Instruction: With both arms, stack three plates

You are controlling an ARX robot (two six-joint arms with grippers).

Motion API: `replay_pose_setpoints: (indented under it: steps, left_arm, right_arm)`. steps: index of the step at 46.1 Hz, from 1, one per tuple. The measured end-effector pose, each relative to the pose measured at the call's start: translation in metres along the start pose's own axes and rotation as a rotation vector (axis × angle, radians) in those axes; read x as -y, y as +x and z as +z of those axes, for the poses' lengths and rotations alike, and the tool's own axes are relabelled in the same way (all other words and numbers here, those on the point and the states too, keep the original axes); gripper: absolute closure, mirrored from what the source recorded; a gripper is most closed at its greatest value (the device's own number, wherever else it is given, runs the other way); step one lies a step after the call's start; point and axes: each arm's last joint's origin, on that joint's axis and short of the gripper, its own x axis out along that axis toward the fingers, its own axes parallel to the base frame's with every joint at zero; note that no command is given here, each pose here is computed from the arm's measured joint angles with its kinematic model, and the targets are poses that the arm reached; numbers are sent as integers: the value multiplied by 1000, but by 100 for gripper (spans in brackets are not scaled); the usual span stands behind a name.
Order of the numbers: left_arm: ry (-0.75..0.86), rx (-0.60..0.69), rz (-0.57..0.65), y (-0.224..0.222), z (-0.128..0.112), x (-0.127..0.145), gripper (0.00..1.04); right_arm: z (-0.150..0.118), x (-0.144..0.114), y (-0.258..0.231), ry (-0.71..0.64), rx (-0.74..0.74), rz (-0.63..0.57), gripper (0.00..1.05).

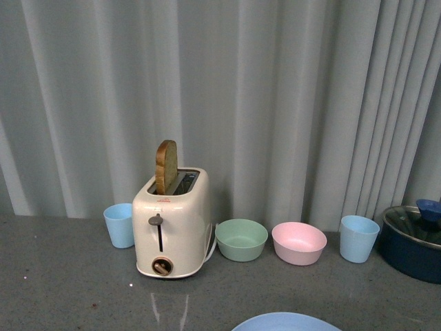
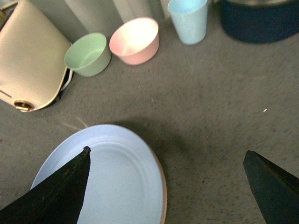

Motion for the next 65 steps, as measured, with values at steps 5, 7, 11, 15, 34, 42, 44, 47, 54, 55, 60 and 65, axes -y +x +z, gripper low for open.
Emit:
replay_pose_setpoints:
  steps: [5, 7, 11, 15, 34, 42, 44, 47, 54, 55, 60, 65]
  left_arm:
    - [0, 0, 0, 0, 0, 0, 7]
    - [0, 0, 0, 0, 0, 0, 7]
    - [0, 0, 0, 0, 0, 0, 7]
    - [0, 0, 0, 0, 0, 0, 7]
    - [0, 0, 0, 0, 0, 0, 7]
    - [0, 0, 0, 0, 0, 0, 7]
    - [0, 0, 0, 0, 0, 0, 7]
    - [0, 0, 0, 0, 0, 0, 7]
    - [0, 0, 0, 0, 0, 0, 7]
    - [0, 0, 0, 0, 0, 0, 7]
    - [0, 0, 0, 0, 0, 0, 7]
    - [0, 0, 0, 0, 0, 0, 7]
  right_arm:
    - [19, -15, -37, -112, 136, -61, 7]
    - [23, -21, -50, -146, 181, -68, 7]
    - [29, -32, -73, -206, 276, -67, 9]
    - [28, -40, -94, -289, 462, -44, 28]
    - [-11, -13, -106, -341, 487, -44, 102]
    - [-21, -10, -106, -342, 483, -43, 102]
    - [-23, -9, -106, -342, 482, -44, 102]
    - [-26, -8, -107, -342, 483, -43, 102]
    - [-30, -7, -108, -342, 485, -43, 102]
    - [-31, -7, -108, -342, 485, -43, 102]
    - [-35, -6, -109, -342, 485, -43, 102]
    - [-38, -5, -109, -342, 485, -43, 102]
